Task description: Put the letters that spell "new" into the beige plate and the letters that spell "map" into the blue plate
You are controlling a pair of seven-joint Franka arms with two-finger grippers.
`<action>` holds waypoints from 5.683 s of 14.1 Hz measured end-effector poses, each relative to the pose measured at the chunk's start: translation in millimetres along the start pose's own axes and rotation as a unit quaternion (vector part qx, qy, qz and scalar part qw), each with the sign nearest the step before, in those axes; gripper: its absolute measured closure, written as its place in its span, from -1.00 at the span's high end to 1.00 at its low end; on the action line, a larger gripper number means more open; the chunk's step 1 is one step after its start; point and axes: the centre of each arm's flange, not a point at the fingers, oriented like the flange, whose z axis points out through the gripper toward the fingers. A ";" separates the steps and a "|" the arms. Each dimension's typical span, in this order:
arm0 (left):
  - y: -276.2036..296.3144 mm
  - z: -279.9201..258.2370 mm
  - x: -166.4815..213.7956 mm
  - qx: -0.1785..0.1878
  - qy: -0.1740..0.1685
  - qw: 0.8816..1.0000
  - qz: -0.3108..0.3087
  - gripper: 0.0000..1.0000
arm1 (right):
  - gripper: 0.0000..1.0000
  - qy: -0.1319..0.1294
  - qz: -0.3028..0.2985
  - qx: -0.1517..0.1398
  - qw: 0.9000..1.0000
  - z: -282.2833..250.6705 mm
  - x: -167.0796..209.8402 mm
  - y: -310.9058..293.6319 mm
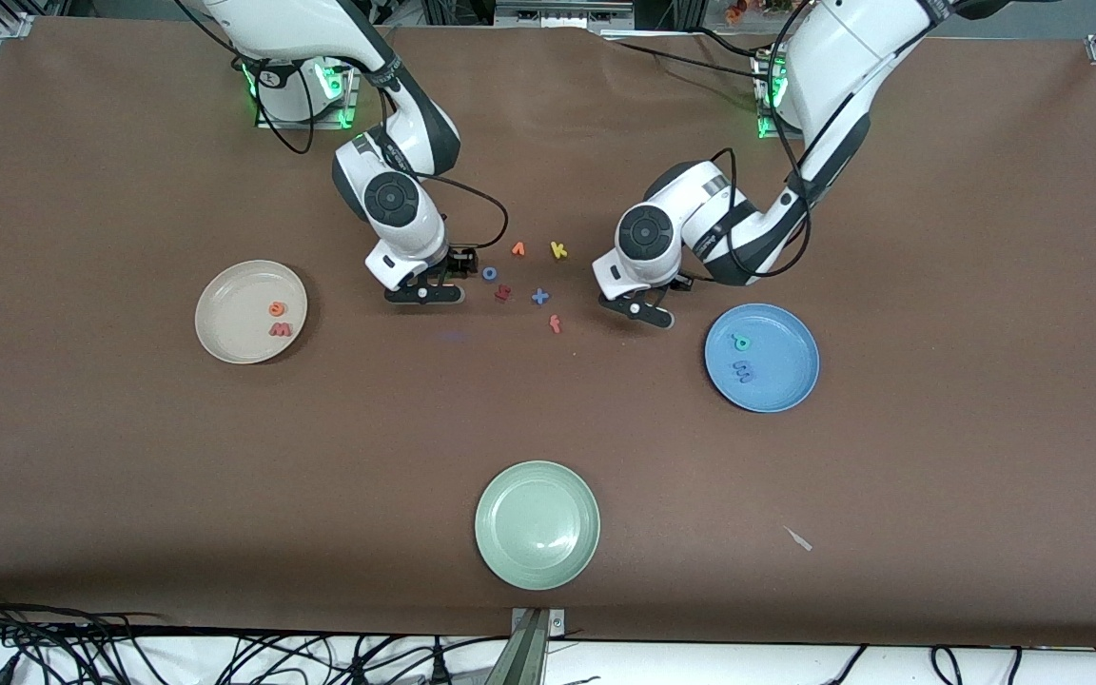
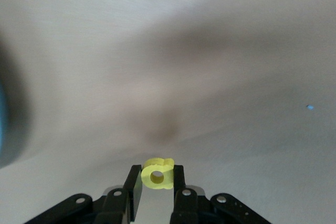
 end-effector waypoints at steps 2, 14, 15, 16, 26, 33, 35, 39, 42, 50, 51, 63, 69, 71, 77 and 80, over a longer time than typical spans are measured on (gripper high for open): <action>-19.9 -34.5 -5.1 0.019 0.004 1.000 0.016 -0.44 | 0.26 -0.002 -0.001 -0.001 1.000 1.8 -1.8 0.3; -216.1 -1.7 35.8 0.029 0.022 0.990 0.133 -0.35 | -0.45 -0.001 -0.002 -0.001 1.000 0.9 -2.6 -0.3; -215.3 3.2 36.9 0.030 0.020 0.990 0.137 -0.19 | -0.45 0.000 -0.004 0.000 1.000 0.0 -2.3 -0.6; -215.6 4.4 37.4 0.036 0.020 0.989 0.141 0.02 | -0.45 0.002 -0.008 0.001 1.000 -3.0 -1.2 -1.0; -199.2 -162.2 17.5 0.069 0.076 0.989 0.111 1.00 | -0.45 -0.071 -0.090 -0.048 0.992 -94.1 86.5 145.9; -257.2 -317.4 -31.4 -0.016 0.118 0.993 0.012 1.00 | -0.45 -0.102 -0.056 -0.051 0.992 -75.2 110.9 271.5; -289.7 -337.7 -52.9 -0.036 0.136 0.990 -0.030 1.00 | -0.37 -0.110 -0.054 -0.049 0.991 -67.3 112.9 289.7; -339.7 -365.9 -100.9 -0.039 0.157 0.982 -0.095 1.00 | 0.37 -0.133 -0.062 -0.047 0.988 -93.9 121.9 279.9; -355.6 -353.2 -116.2 -0.073 0.149 0.979 -0.120 1.00 | 0.97 -0.160 -0.080 -0.044 0.983 -157.6 132.8 250.6; -359.5 -324.7 -135.9 -0.076 0.167 0.973 -0.136 1.00 | 1.00 -0.171 -0.108 -0.038 0.979 -291.9 114.8 212.7; -357.9 -325.3 -136.6 -0.076 0.167 0.974 -0.135 1.00 | 1.00 -0.160 -0.111 -0.037 0.980 -301.1 112.5 210.8; -374.8 -317.9 -144.0 -0.080 0.151 0.974 -0.151 1.00 | 1.00 0.019 -0.107 -0.045 0.993 -415.7 72.1 260.7; -364.4 -321.1 -143.1 -0.080 0.146 0.976 -0.141 1.00 | 1.00 0.036 -0.067 -0.039 0.996 -423.4 55.8 298.9; -363.0 -321.8 -142.9 -0.079 0.146 0.976 -0.140 1.00 | 1.00 0.043 -0.062 -0.038 0.996 -425.1 56.6 302.0; -364.9 -322.1 -143.6 -0.080 0.147 0.976 -0.141 1.00 | 1.00 0.051 -0.053 -0.038 0.997 -433.6 51.2 305.1; -365.7 -323.0 -143.9 -0.080 0.148 0.976 -0.142 1.00 | 1.00 0.052 -0.046 -0.037 0.997 -434.2 51.0 312.2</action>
